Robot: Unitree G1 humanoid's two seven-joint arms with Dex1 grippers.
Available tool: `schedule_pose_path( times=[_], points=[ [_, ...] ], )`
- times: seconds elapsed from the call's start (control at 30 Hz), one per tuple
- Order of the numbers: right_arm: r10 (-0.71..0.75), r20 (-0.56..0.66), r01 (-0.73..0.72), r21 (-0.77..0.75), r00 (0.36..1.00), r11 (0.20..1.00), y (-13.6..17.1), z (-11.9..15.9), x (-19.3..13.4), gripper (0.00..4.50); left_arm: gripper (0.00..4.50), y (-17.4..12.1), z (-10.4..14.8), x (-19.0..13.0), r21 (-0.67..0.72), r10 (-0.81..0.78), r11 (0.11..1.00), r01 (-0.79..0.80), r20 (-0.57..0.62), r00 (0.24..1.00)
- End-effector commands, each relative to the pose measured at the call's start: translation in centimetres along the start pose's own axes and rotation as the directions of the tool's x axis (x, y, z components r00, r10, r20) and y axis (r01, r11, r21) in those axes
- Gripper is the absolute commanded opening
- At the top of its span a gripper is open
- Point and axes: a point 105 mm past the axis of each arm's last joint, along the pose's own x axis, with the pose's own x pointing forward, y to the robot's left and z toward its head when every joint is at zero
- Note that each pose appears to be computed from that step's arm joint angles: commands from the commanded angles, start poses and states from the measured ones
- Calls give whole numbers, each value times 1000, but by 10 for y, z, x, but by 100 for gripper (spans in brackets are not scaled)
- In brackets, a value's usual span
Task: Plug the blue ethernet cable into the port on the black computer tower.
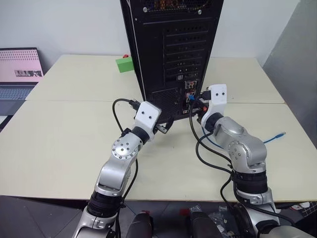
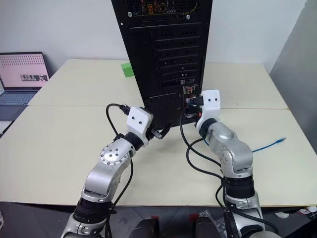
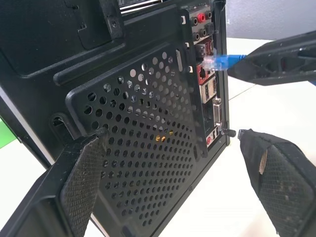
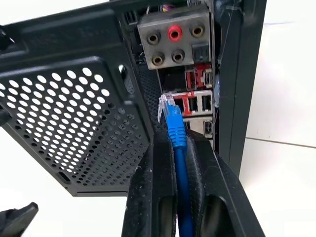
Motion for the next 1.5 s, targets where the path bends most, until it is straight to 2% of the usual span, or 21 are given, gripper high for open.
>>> schedule_pose_path(
  times=[0.03, 1.5],
  points=[
    [2, 51, -1, -13, 999, 1000, 2, 13, 0, 0, 445, 3, 17, 0, 20, 16, 1000, -18, 64, 998],
    [-8, 49, 9, -36, 999, 999, 1, 12, 10, 0, 445, 1, 15, -1, 26, 6, 1000, -8, 58, 998]
  ],
)
